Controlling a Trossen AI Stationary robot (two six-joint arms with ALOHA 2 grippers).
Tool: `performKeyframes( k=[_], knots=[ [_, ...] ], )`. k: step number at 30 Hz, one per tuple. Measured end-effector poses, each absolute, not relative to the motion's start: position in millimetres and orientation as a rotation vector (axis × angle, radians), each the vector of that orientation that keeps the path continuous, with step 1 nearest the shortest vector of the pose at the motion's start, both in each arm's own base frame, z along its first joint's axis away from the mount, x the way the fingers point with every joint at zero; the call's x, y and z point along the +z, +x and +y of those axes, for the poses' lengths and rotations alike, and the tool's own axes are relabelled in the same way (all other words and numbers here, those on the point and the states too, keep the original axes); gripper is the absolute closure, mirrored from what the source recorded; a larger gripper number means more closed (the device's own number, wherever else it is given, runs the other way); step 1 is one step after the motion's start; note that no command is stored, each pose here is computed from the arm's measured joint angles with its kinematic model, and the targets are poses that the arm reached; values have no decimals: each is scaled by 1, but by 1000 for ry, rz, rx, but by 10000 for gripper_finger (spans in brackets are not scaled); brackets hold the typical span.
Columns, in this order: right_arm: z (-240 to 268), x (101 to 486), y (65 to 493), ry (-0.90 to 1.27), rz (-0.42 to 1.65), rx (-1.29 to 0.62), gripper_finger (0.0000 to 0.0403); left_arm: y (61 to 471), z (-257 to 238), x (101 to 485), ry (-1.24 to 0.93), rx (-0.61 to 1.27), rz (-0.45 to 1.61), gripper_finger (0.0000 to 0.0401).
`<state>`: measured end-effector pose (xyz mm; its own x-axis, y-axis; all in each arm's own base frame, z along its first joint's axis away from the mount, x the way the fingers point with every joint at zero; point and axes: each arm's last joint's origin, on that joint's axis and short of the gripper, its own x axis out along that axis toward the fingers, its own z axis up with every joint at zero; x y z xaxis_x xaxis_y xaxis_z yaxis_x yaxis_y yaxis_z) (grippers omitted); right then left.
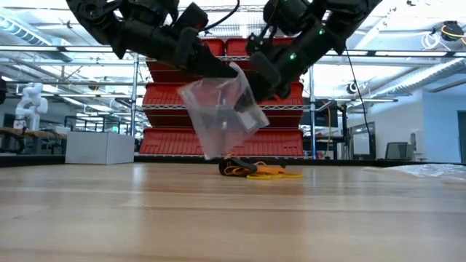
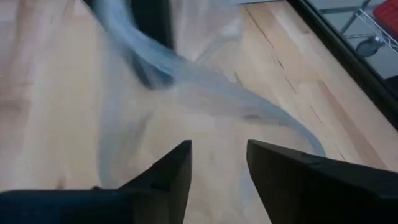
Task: Sort rubber bands
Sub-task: Open the top left transparent zip bag
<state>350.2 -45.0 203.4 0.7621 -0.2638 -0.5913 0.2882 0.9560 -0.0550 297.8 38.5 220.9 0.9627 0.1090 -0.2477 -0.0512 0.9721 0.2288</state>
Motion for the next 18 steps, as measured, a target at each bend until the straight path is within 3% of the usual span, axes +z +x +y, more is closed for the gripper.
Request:
performKeyframes(
  k=[8,18],
  knots=[
    [-47,206,347,51,645,-290,258,298,38,221,214,76,261,401],
    [-42,237,325,51,651,-285,202,297,41,220,219,82,269,401]
  ],
)
